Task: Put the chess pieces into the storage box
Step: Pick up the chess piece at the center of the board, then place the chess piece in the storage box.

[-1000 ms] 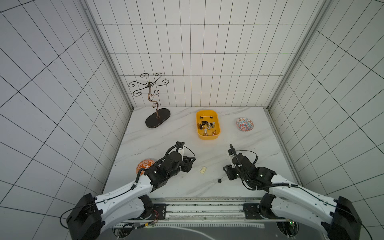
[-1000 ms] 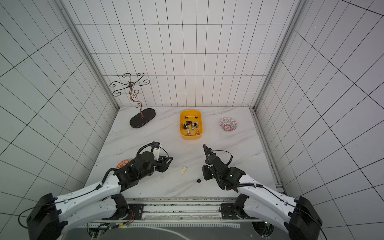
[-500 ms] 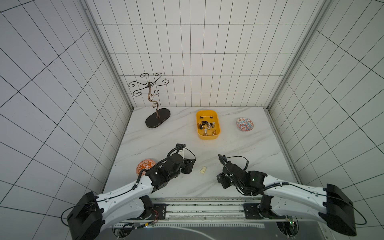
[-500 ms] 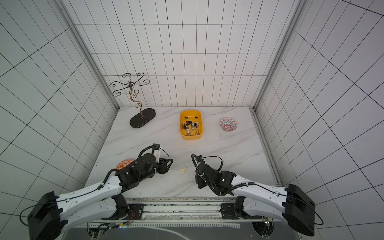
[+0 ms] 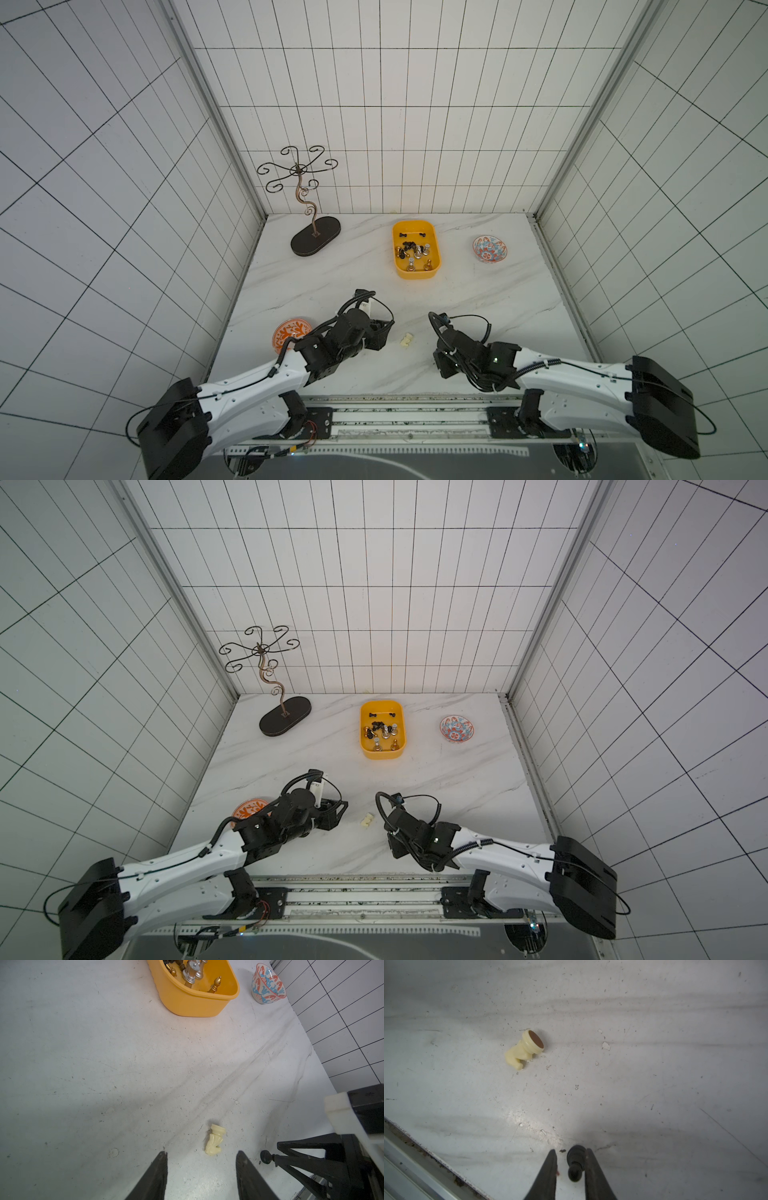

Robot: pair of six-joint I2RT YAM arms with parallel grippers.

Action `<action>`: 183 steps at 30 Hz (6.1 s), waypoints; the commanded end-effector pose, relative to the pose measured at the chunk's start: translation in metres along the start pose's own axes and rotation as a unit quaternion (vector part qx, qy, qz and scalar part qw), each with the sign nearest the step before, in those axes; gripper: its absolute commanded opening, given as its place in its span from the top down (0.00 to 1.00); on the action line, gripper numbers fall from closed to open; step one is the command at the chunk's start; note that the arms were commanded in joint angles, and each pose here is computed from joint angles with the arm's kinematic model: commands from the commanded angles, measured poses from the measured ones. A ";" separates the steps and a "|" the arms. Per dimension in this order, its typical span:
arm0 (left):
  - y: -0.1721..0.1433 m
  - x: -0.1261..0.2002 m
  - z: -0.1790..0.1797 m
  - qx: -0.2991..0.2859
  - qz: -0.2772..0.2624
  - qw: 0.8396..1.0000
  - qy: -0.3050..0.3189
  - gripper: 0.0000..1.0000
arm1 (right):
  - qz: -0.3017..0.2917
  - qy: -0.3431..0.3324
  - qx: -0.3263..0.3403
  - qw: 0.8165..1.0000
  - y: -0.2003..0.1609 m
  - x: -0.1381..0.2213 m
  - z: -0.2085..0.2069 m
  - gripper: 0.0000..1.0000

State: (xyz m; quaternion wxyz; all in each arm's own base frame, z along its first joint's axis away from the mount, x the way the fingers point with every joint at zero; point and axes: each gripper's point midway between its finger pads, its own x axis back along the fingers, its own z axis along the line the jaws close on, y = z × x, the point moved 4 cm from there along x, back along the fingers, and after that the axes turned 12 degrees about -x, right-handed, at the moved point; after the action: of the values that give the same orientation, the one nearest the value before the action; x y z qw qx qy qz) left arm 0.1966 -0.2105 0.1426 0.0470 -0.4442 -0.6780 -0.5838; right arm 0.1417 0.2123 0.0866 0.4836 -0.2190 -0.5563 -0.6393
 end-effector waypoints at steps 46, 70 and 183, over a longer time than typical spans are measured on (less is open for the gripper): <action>0.002 0.002 -0.002 0.007 -0.011 1.000 0.004 0.47 | -0.008 -0.026 0.003 1.000 0.012 -0.002 -0.002 0.89; 0.004 0.002 -0.003 0.007 -0.012 1.000 0.001 0.46 | 0.001 -0.021 0.003 1.000 0.026 0.003 -0.005 0.73; -0.022 -0.020 -0.018 -0.086 0.123 0.989 -0.010 0.42 | -0.272 0.051 -0.024 0.961 0.368 -0.007 -0.051 0.65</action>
State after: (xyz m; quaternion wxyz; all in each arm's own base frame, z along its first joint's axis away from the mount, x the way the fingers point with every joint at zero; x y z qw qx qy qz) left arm 0.1821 -0.2269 0.1113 0.0896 -0.5297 -0.5727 -0.6192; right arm 0.4908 0.2076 0.2834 0.2937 -0.0121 -0.5597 -0.7748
